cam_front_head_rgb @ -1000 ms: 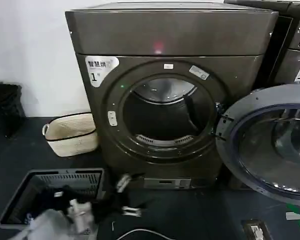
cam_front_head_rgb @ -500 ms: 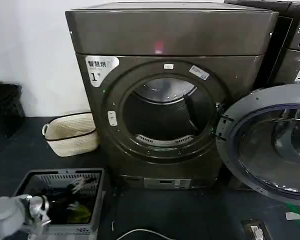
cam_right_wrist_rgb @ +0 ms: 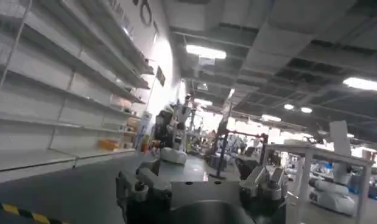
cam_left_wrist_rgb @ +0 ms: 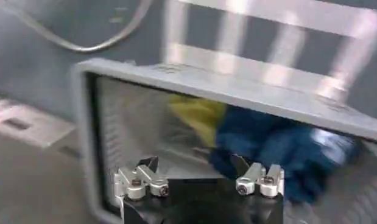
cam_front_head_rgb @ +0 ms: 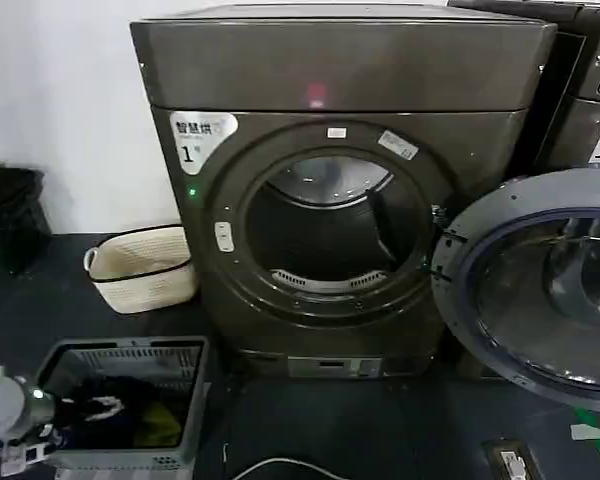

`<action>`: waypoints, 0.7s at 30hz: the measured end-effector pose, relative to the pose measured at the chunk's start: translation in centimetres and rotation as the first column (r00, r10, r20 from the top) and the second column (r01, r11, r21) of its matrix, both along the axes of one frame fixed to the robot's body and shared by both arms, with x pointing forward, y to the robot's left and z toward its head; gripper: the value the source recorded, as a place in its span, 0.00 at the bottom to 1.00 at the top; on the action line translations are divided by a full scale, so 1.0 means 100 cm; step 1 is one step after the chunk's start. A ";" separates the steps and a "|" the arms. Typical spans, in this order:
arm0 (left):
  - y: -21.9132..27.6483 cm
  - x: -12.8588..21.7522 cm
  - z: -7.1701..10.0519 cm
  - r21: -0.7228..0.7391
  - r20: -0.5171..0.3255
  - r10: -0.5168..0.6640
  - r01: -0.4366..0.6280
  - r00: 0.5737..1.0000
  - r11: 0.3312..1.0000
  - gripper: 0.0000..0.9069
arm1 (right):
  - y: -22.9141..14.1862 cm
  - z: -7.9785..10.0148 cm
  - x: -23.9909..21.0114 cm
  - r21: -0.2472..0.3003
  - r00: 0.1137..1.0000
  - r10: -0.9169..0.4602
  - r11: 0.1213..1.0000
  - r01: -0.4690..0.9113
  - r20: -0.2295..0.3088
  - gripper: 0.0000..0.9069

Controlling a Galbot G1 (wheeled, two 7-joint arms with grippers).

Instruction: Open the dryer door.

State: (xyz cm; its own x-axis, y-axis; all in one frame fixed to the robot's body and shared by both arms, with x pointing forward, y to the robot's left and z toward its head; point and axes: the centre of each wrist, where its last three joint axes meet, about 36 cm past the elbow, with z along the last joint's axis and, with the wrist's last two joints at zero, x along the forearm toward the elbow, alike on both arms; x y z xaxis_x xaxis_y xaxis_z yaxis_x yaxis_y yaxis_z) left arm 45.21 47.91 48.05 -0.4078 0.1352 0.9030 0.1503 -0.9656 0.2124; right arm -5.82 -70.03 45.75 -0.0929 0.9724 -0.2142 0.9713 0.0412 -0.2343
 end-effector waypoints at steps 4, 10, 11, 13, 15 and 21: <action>0.001 0.002 0.001 0.048 0.007 0.000 0.000 1.000 0.999 1.00 | 0.002 -0.003 0.001 0.007 1.000 0.001 1.000 -0.001 -0.003 1.00; 0.003 0.003 0.001 0.077 0.010 0.003 -0.004 1.000 0.997 1.00 | 0.004 -0.005 0.001 0.009 1.000 0.000 1.000 0.000 -0.006 1.00; 0.003 0.003 0.002 0.079 0.011 0.004 -0.005 1.000 0.997 1.00 | 0.004 -0.005 0.001 0.008 1.000 0.000 1.000 0.000 -0.006 1.00; 0.003 0.003 0.001 0.080 0.011 0.004 -0.005 1.000 0.997 1.00 | 0.004 -0.005 0.001 0.008 1.000 0.000 1.000 0.000 -0.007 1.00; 0.003 0.003 0.001 0.082 0.011 0.004 -0.005 1.000 0.997 1.00 | 0.004 -0.005 0.001 0.008 1.000 0.001 1.000 -0.001 -0.007 1.00; 0.004 0.003 0.000 0.088 0.009 0.007 -0.008 1.000 0.996 1.00 | 0.005 -0.009 0.000 0.013 1.000 -0.001 1.000 0.001 -0.015 1.00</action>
